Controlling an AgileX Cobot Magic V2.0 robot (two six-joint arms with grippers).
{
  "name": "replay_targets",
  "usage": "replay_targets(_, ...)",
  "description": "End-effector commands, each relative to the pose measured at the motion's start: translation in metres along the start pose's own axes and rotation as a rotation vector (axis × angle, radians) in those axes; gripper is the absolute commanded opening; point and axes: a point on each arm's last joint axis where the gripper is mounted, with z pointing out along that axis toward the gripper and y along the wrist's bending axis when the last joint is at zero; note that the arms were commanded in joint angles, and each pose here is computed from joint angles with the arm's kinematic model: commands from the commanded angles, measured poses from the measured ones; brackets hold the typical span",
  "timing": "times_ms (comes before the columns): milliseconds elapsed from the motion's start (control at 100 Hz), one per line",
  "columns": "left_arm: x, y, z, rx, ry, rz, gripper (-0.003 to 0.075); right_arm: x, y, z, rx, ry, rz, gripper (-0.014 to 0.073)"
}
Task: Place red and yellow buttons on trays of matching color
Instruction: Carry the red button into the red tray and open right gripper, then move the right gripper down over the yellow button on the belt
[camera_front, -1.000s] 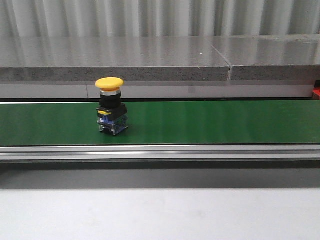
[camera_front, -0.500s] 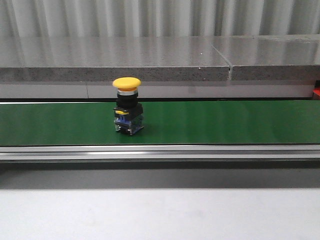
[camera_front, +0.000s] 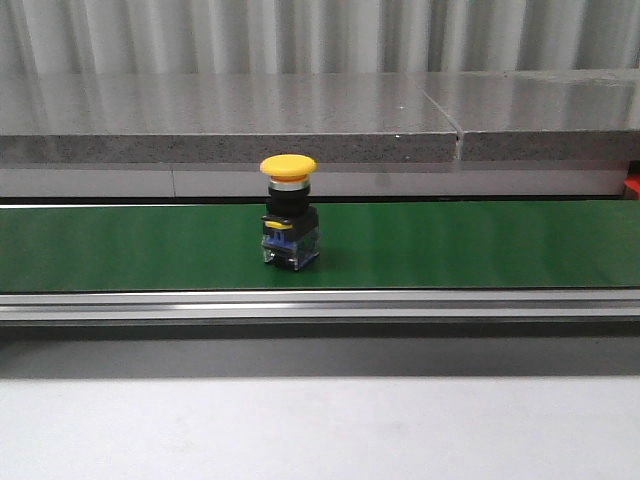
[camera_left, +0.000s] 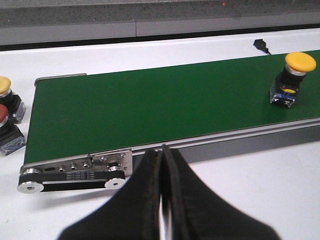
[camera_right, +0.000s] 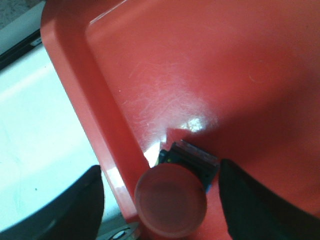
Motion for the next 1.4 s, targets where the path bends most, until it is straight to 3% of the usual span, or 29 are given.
replay_targets(0,-0.013,-0.001,-0.004,0.015,-0.084,-0.016,-0.0021,-0.015,0.007,-0.032,-0.027,-0.112,0.003,0.0515)
replay_targets(260,-0.013,-0.001,-0.004,0.015,-0.084,-0.016,-0.0021,-0.017,0.016,-0.071,-0.037,-0.186,-0.085,0.0514)
replay_targets(650,-0.013,-0.001,-0.004,0.015,-0.084,-0.016,-0.0021,-0.004,0.058,-0.164,-0.108,-0.369,-0.197,0.0514)
replay_targets(920,-0.013,-0.001,-0.004,0.015,-0.084,-0.016,-0.0021,0.042,0.070,-0.196,-0.140,-0.438,-0.284,0.0514)
replay_targets(1390,-0.013,-0.001,-0.004,0.015,-0.084,-0.016,-0.0021,0.137,0.066,-0.251,-0.209,-0.437,-0.363,0.0514)
